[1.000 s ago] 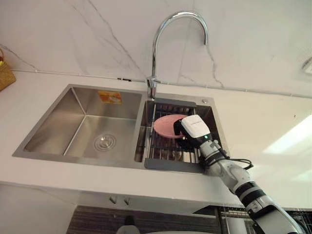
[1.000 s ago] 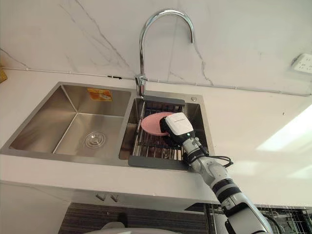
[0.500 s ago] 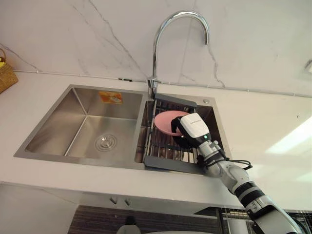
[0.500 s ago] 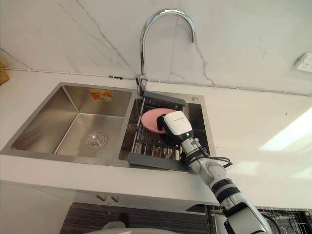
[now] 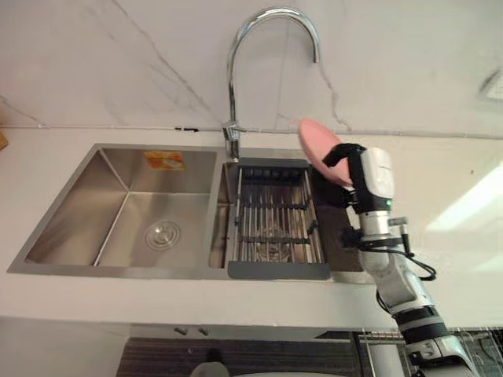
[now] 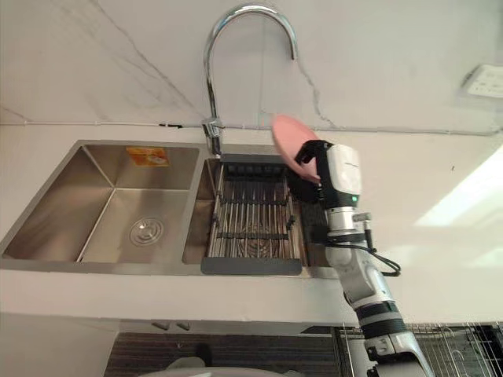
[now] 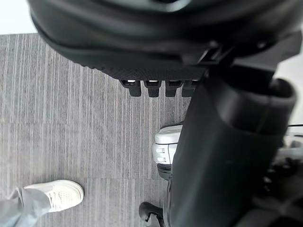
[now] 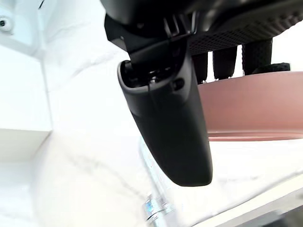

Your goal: Walk over to the sink, pick up the cup, carry it to the dishwasher, place the cup inside the dishwasher, then close the dishwasher door

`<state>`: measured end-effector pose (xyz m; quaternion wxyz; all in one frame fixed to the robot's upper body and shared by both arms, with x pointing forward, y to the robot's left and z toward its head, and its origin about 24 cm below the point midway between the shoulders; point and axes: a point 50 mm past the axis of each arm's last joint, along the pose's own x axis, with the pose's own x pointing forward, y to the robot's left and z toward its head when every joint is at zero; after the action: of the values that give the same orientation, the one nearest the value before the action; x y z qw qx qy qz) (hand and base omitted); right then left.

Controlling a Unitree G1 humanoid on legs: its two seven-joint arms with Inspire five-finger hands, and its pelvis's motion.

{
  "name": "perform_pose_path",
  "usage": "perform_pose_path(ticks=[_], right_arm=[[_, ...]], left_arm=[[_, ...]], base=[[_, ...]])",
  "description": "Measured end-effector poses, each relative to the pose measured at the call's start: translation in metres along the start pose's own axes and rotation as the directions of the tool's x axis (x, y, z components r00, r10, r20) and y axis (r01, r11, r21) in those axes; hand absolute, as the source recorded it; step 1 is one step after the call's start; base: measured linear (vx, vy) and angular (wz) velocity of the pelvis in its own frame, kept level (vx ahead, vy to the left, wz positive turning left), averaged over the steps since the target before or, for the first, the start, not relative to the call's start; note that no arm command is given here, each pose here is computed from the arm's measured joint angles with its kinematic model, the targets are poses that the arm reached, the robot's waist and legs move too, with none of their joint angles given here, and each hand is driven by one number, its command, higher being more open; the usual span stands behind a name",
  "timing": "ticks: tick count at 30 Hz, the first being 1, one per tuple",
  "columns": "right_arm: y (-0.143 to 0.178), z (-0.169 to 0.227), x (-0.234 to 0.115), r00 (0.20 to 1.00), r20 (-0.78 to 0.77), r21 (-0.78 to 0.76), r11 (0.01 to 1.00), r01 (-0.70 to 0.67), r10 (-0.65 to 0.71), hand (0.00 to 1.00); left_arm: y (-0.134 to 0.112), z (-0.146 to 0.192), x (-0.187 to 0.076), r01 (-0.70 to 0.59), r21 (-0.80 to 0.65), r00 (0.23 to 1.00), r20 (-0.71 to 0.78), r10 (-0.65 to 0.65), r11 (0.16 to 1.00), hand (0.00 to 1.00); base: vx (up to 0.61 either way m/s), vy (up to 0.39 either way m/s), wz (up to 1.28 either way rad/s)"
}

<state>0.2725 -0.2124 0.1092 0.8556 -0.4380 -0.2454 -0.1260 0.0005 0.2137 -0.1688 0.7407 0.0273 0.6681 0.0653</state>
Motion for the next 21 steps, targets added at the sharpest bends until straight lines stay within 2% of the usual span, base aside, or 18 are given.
perform_pose_path(ticks=[2, 6, 9, 12, 13, 14, 16, 18, 21], right_arm=[[-0.009, 0.000, -0.004, 0.999, 0.005, -0.010, 0.999, 0.038, -0.037, 0.00], [-0.043, 0.003, -0.009, 0.968, 0.042, -0.058, 0.967, 0.249, -0.247, 0.00], [-0.077, -0.001, -0.014, 0.915, 0.057, -0.139, 0.905, 0.403, -0.399, 0.00], [-0.114, -0.022, -0.031, 0.835, -0.005, -0.291, 0.800, 0.525, -0.550, 0.00], [-0.118, -0.029, -0.035, 0.817, -0.025, -0.320, 0.779, 0.540, -0.577, 0.00], [-0.121, -0.051, -0.047, 0.767, -0.112, -0.396, 0.737, 0.548, -0.632, 0.00], [-0.117, -0.066, -0.058, 0.738, -0.184, -0.443, 0.725, 0.527, -0.649, 0.00], [-0.101, -0.080, -0.076, 0.688, -0.316, -0.437, 0.744, 0.505, -0.653, 0.00], [-0.094, -0.080, -0.081, 0.653, -0.352, -0.385, 0.740, 0.552, -0.670, 0.00]], left_arm=[[-0.001, -0.003, 0.000, -0.001, -0.003, 1.000, -0.008, 0.001, 1.000, 1.00], [-0.002, -0.006, 0.000, -0.002, -0.006, 1.000, -0.018, 0.002, 1.000, 1.00], [-0.002, -0.007, 0.000, -0.003, -0.006, 1.000, -0.029, 0.003, 1.000, 1.00], [0.002, -0.006, 0.000, -0.011, -0.001, 0.999, -0.045, 0.011, 1.000, 1.00], [0.005, -0.004, 0.000, -0.019, -0.001, 0.999, -0.050, 0.019, 1.000, 1.00], [0.015, -0.002, -0.001, -0.036, -0.056, 0.997, -0.066, 0.032, 0.998, 1.00], [0.022, 0.004, -0.001, -0.057, -0.113, 0.996, -0.068, 0.049, 0.992, 1.00], [0.030, 0.011, -0.001, -0.103, -0.208, 0.994, -0.062, 0.092, 0.973, 1.00], [0.030, 0.009, -0.001, -0.122, -0.318, 0.992, -0.074, 0.104, 0.940, 1.00]], base=[[-0.03, -0.004, -0.22], [-0.03, 0.002, -0.24], [-0.03, 0.021, -0.38], [-0.06, 0.041, -0.59], [-0.12, 0.039, -0.85], [-0.10, 0.022, -0.80], [-0.07, 0.020, -0.90], [-0.01, 0.014, -1.24], [0.03, 0.013, -1.17]])
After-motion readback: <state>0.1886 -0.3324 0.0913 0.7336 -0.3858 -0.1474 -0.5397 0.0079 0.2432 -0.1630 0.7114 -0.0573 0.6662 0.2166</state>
